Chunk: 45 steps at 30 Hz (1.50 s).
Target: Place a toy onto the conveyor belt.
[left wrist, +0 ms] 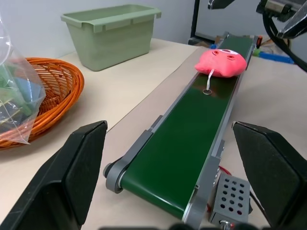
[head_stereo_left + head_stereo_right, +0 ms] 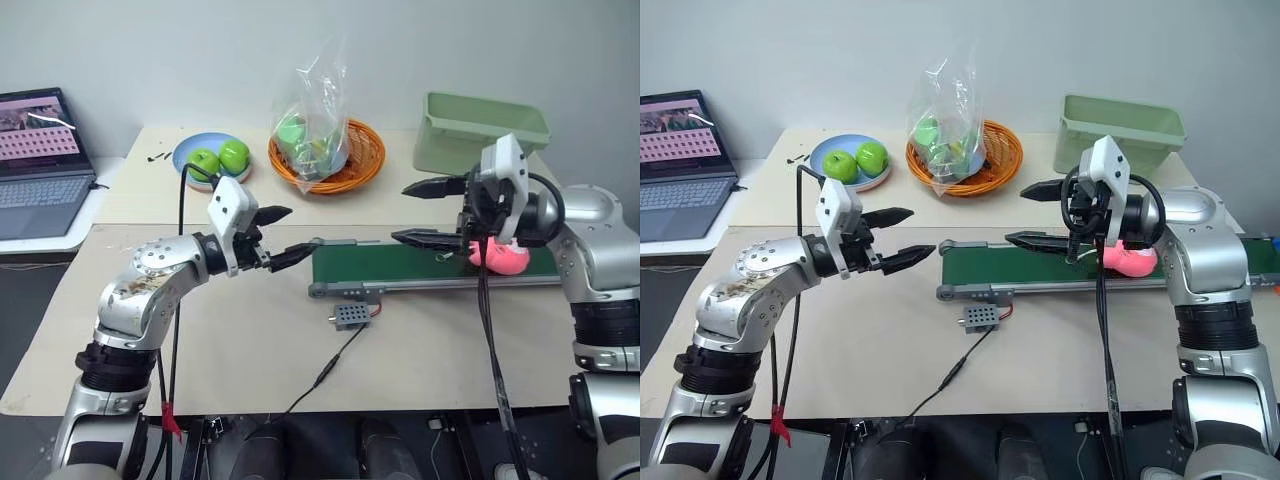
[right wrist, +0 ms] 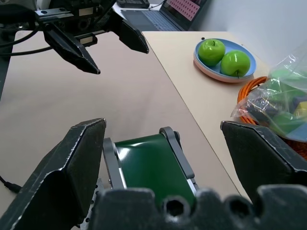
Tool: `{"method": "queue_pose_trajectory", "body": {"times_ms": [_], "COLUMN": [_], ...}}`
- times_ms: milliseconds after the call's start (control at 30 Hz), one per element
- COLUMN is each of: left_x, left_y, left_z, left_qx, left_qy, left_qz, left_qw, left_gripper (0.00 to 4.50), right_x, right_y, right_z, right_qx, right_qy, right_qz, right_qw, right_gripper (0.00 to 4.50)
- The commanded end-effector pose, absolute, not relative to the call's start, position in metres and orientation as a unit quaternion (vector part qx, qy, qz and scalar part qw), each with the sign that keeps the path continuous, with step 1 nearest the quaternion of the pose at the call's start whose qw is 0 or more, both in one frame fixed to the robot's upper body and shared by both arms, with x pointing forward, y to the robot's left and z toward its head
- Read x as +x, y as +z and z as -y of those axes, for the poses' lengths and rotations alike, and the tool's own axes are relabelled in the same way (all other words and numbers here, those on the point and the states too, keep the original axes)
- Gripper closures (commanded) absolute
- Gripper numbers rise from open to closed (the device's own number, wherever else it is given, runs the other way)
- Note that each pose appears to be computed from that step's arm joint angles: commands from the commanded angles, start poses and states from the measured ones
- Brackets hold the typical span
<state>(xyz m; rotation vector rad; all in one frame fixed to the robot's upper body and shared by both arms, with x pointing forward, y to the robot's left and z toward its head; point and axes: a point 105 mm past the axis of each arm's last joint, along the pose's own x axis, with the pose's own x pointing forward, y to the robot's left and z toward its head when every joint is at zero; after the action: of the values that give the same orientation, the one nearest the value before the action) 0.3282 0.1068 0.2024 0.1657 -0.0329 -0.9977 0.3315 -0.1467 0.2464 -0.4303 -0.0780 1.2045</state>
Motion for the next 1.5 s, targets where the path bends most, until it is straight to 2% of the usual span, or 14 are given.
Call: {"method": "queue_pose_trajectory", "body": {"times_ms": [33, 1500], "left_x": [0.325, 0.329], "left_y": [0.222, 0.233], "left_z": [-0.103, -0.102], "left_qx": [0.084, 0.062], "left_qy": [-0.479, -0.471], "left_qz": [0.052, 0.057], "left_qw": [0.872, 0.878], "left_gripper": [0.05, 0.05], "right_x": [0.328, 0.324], "right_y": [0.26, 0.259], "right_z": [0.147, 0.149], "right_qx": [-0.214, -0.209], "right_qy": [0.56, 0.555], "right_qz": [0.066, 0.07], "right_qw": [0.798, 0.802], "right_gripper": [0.0, 0.0]}}
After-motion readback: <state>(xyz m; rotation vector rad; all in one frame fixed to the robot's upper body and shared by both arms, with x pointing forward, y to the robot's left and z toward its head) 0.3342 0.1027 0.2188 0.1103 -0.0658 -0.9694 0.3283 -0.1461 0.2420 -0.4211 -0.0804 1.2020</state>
